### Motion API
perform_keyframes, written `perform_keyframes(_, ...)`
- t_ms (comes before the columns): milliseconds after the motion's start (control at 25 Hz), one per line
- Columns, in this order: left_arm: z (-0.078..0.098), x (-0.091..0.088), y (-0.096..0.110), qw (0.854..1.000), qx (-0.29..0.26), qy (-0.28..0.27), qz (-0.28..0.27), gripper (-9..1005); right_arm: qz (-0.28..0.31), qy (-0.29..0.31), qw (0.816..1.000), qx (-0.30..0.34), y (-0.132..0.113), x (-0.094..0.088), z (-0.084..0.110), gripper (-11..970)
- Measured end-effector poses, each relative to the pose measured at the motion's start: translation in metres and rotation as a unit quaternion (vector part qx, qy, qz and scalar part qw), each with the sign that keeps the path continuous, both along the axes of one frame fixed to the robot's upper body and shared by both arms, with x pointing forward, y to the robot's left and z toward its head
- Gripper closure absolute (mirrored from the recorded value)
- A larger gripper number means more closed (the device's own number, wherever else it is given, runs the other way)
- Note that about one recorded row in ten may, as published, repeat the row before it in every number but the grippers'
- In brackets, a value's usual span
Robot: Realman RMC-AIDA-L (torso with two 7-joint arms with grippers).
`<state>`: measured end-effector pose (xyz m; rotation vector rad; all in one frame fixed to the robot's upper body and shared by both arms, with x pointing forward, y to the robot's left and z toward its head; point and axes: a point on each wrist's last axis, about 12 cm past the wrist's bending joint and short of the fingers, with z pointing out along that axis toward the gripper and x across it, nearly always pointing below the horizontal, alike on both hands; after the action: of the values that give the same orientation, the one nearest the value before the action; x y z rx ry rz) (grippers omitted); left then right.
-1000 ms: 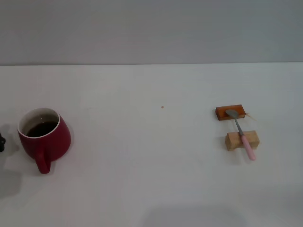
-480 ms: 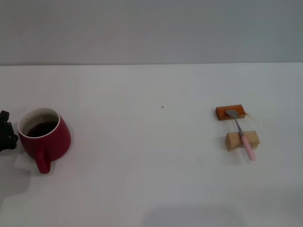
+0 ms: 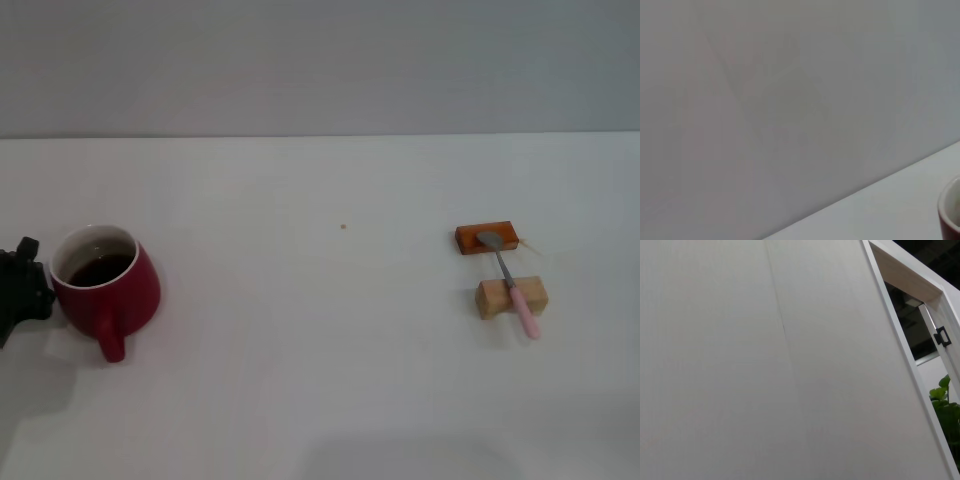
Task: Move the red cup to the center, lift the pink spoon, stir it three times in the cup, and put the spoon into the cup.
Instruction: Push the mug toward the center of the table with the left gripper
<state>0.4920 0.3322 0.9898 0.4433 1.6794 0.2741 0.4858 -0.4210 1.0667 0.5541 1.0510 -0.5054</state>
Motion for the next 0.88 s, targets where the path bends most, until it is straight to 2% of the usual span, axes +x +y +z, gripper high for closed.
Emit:
perform_keyframes(480,-0.001,0.001,-0.008,1.000,-0.006,0.001,-0.014,973,0.004,-0.005,1.000,-0.003,0.000,0.006,0.004,287)
perform_keyframes(600,0.000,0.004,-0.020,0.999,-0.014,0.000,-0.034,972,0.005,-0.007,1.000,-0.003,0.000,0.007,0.005,287)
perform_keyframes(880,-0.002,0.006,-0.034,0.998,-0.015,0.009,-0.063,969,0.006,-0.008,1.000,-0.005,-0.001,0.009,0.006,288)
